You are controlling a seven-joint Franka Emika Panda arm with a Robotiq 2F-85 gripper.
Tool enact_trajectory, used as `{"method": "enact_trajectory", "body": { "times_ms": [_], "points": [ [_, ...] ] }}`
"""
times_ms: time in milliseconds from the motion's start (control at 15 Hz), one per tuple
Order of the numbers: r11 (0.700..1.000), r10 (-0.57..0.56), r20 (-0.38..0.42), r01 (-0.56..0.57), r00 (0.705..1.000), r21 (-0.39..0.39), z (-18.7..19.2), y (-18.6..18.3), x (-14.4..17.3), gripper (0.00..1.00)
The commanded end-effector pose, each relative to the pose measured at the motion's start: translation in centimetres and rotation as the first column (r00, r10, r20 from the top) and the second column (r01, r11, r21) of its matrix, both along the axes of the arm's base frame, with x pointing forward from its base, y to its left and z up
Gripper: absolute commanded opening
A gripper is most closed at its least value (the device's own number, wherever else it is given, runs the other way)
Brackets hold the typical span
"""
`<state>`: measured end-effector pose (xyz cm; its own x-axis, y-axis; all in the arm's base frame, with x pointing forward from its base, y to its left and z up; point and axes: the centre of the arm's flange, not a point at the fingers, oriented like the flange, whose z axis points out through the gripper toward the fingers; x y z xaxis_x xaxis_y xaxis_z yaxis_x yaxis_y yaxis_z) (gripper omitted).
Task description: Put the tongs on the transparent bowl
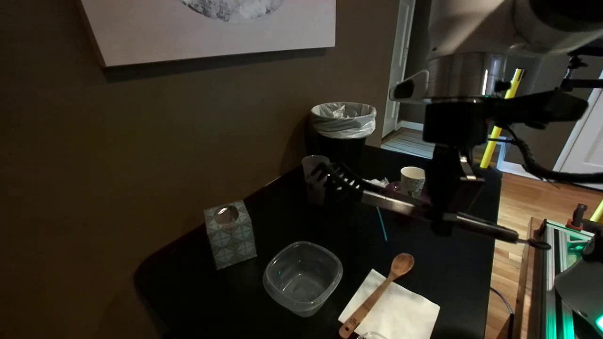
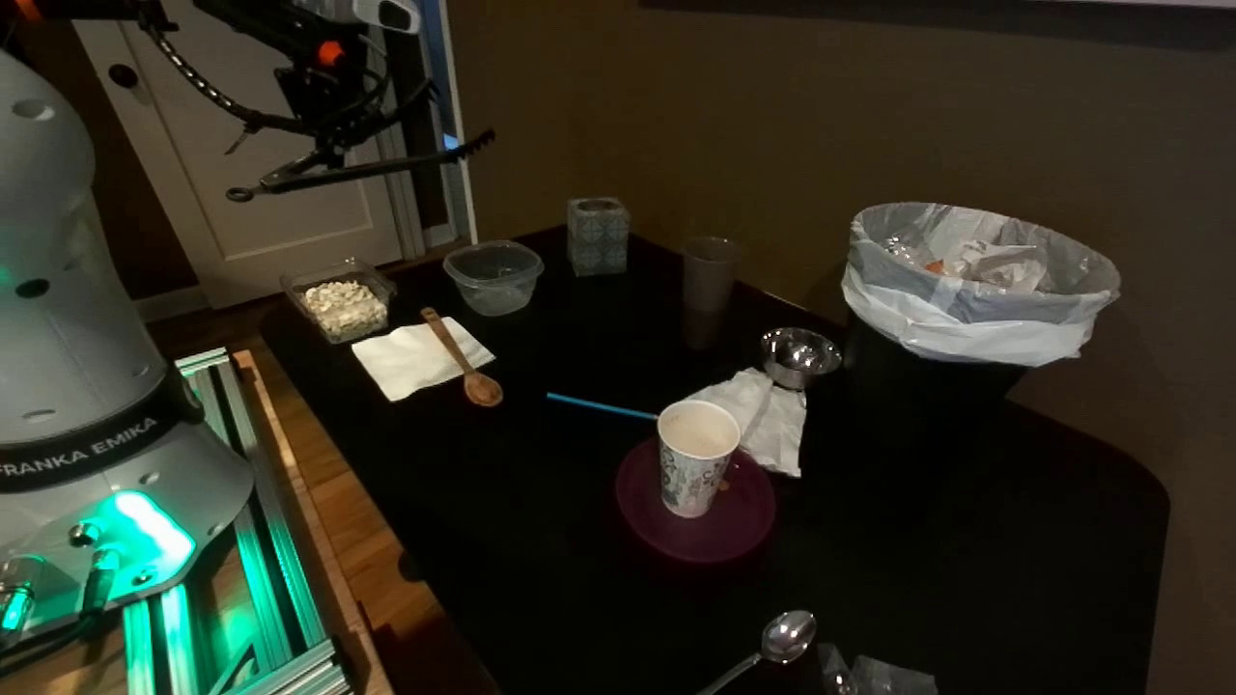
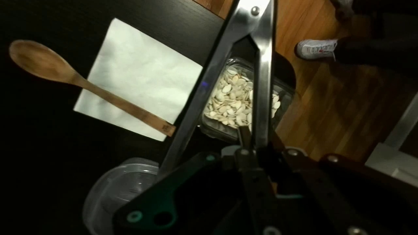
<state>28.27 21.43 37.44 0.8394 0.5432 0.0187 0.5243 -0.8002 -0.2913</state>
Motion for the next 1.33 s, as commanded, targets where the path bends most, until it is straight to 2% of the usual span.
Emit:
{"method": "enact_trajectory", "body": {
  "times_ms": [0,200,267,333,400,667,733,800,867,1000,1267],
  "points": [
    [0.983,0.186,0.085,-0.186,0.979,-0.009,-1.5,7.6,-1.5,0.03],
    [0.959,0.283,0.145,-0.282,0.948,-0.024,-2.2,12.2,-2.0,0.03],
    [0.953,0.299,0.143,-0.302,0.943,-0.003,-2.4,13.2,-1.8,0.03],
    [0.968,0.249,0.147,-0.250,0.957,-0.014,-1.2,10.5,-3.7,0.03],
    [0.966,0.257,0.142,-0.258,0.956,-0.012,-1.5,11.1,-3.6,0.13],
    [0.968,0.249,0.141,-0.250,0.958,-0.009,-1.5,10.9,-3.3,0.13],
    [0.968,0.249,0.142,-0.250,0.958,-0.008,-1.4,10.9,-3.3,0.03],
    [0.971,0.238,0.153,-0.240,0.959,-0.003,-2.2,12.4,-2.4,0.03],
    [0.968,0.251,0.164,-0.247,0.954,-0.041,-2.9,14.1,-1.3,0.03],
    [0.954,0.300,0.179,-0.295,0.937,-0.052,-3.9,16.8,0.4,0.03],
    [0.938,0.344,0.192,-0.327,0.919,-0.115,-6.2,19.3,5.2,0.03]
  ]
}}
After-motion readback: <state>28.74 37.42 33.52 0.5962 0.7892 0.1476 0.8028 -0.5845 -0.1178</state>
